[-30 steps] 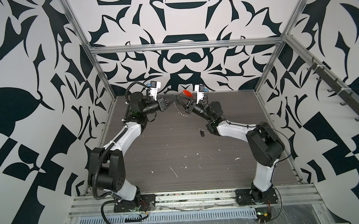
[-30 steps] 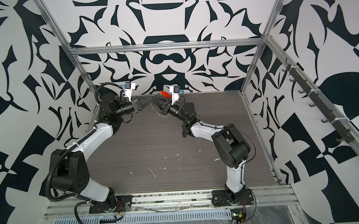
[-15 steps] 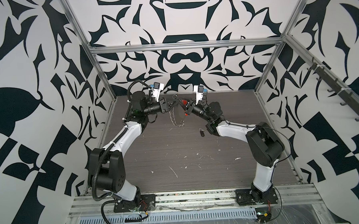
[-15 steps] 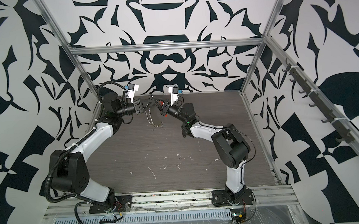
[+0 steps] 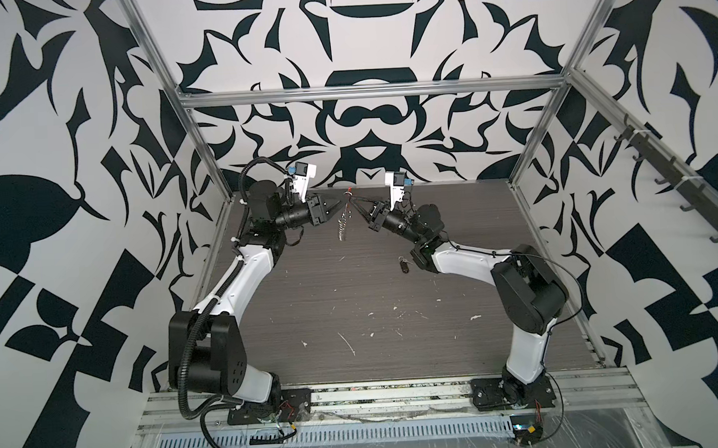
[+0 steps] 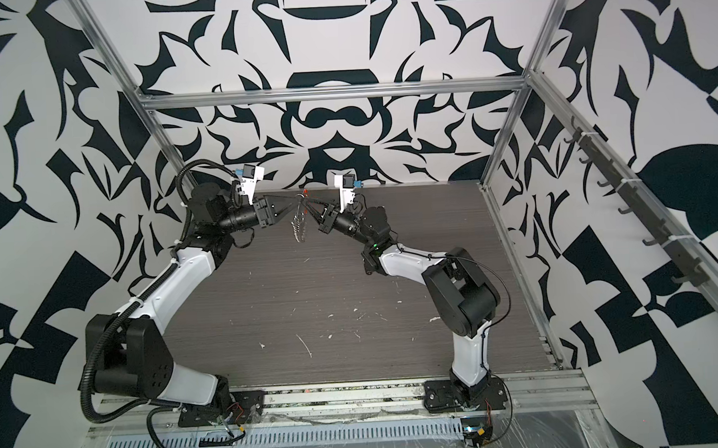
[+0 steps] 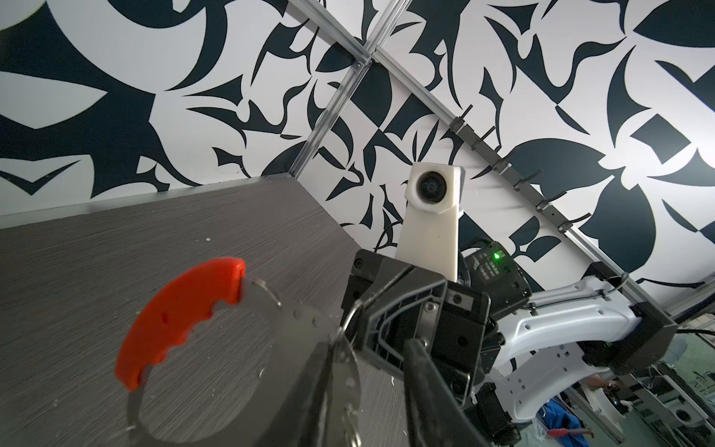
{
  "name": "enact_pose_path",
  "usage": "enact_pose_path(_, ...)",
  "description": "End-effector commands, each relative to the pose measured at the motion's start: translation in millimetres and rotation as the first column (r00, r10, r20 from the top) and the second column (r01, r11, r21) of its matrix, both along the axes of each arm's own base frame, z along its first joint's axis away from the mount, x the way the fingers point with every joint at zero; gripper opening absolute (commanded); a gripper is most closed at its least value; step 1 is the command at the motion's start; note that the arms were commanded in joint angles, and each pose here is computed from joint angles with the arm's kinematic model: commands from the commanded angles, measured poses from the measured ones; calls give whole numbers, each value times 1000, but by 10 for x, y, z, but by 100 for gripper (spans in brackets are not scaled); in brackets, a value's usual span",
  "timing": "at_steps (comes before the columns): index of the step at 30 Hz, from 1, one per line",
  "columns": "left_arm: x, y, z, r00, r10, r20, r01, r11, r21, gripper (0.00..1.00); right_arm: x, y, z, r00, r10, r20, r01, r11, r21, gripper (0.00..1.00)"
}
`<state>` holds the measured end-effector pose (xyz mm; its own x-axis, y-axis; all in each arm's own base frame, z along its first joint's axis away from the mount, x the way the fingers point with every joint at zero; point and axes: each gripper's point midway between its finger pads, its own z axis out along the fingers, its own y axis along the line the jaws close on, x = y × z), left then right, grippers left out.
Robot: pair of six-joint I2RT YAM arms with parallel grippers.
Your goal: Put the keys on the keyring
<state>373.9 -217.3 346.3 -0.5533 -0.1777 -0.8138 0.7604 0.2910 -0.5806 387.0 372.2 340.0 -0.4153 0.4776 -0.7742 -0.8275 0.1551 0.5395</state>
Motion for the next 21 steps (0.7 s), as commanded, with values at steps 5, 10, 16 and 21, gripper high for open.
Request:
enact_pose_path(5,-92,64,223,998,-18,62,18,1000,1,29,-117,-22,350,995,18,96,-25,998,66,0)
enact_pose_path(10,-59,44,215,998,-31,47,32,999,-14,30,-122,-15,364,995,23,97,-29,997,67,0)
enact_pose_path(16,-14,27,212,999,-36,36,37,999,-38,32,-143,9,375,994,33,100,-40,997,67,0)
enact_pose_path(21,-2,16,224,999,-41,36,42,998,-39,31,-152,8,389,994,36,103,-44,997,69,0)
